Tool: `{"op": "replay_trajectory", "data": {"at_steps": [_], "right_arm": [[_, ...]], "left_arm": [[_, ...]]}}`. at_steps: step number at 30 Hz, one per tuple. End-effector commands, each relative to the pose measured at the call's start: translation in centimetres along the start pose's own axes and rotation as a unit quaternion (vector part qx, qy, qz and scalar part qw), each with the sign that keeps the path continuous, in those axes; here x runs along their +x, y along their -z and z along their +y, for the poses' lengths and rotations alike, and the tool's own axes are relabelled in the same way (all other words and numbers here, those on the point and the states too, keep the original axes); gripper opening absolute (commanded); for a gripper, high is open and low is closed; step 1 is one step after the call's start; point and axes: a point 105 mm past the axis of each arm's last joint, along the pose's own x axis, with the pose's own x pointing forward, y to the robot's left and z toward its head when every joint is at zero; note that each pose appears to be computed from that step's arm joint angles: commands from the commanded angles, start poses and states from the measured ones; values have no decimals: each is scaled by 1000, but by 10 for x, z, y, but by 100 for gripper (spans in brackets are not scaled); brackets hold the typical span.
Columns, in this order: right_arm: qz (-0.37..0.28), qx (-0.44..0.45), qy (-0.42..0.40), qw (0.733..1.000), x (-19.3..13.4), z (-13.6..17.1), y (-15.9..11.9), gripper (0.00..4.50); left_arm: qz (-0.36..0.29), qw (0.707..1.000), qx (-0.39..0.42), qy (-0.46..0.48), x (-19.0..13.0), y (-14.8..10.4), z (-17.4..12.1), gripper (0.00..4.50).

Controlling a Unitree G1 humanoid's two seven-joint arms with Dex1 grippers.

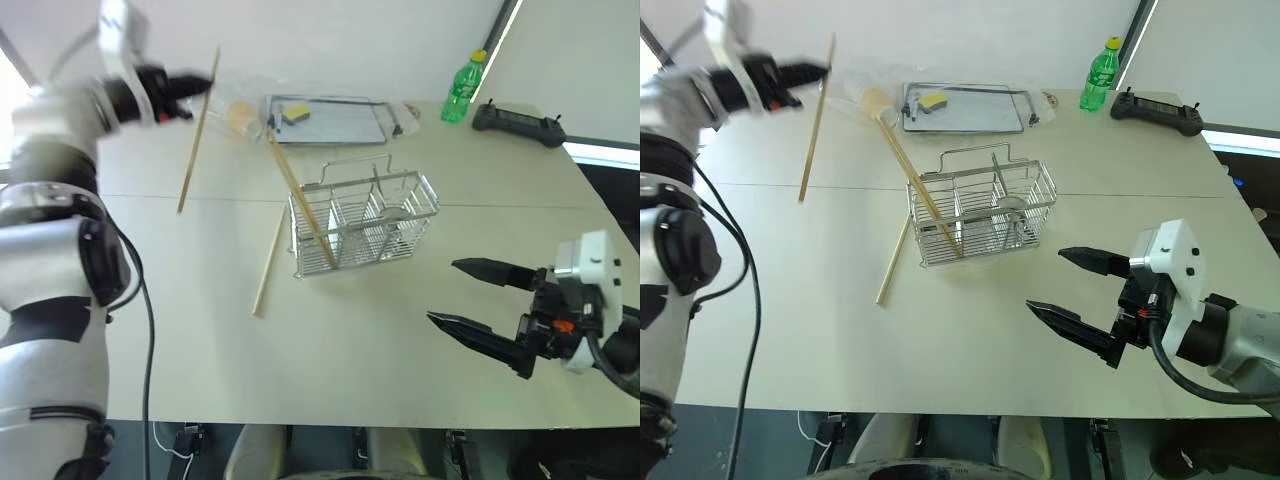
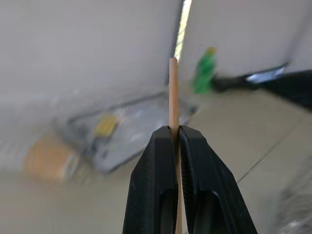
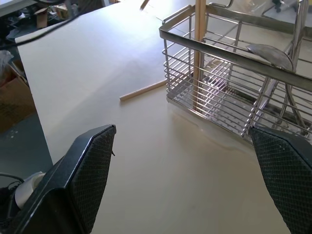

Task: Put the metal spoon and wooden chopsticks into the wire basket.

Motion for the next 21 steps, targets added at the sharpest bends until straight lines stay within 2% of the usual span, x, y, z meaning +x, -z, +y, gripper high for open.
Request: {"op": "replay_trajectory", "data": {"at_steps": [1, 5, 9, 14, 21], "right_arm": [[-9, -4, 2, 1000, -3, 1, -6, 450], [-18, 2, 10, 1000, -2, -3, -9, 450], [-21, 2, 11, 1000, -1, -4, -10, 450], [-31, 5, 17, 999, -2, -6, -15, 450], [-38, 11, 32, 999, -4, -7, -17, 450]], "left_arm": [[-121, 987, -3, 107, -10, -57, -55, 4], [-163, 971, -79, 159, -3, -69, -94, 4], [-151, 973, -76, 160, 21, -44, -125, 4], [-160, 981, -68, 88, 42, -6, -118, 4], [-171, 980, -66, 73, 58, 10, -116, 4]]}}
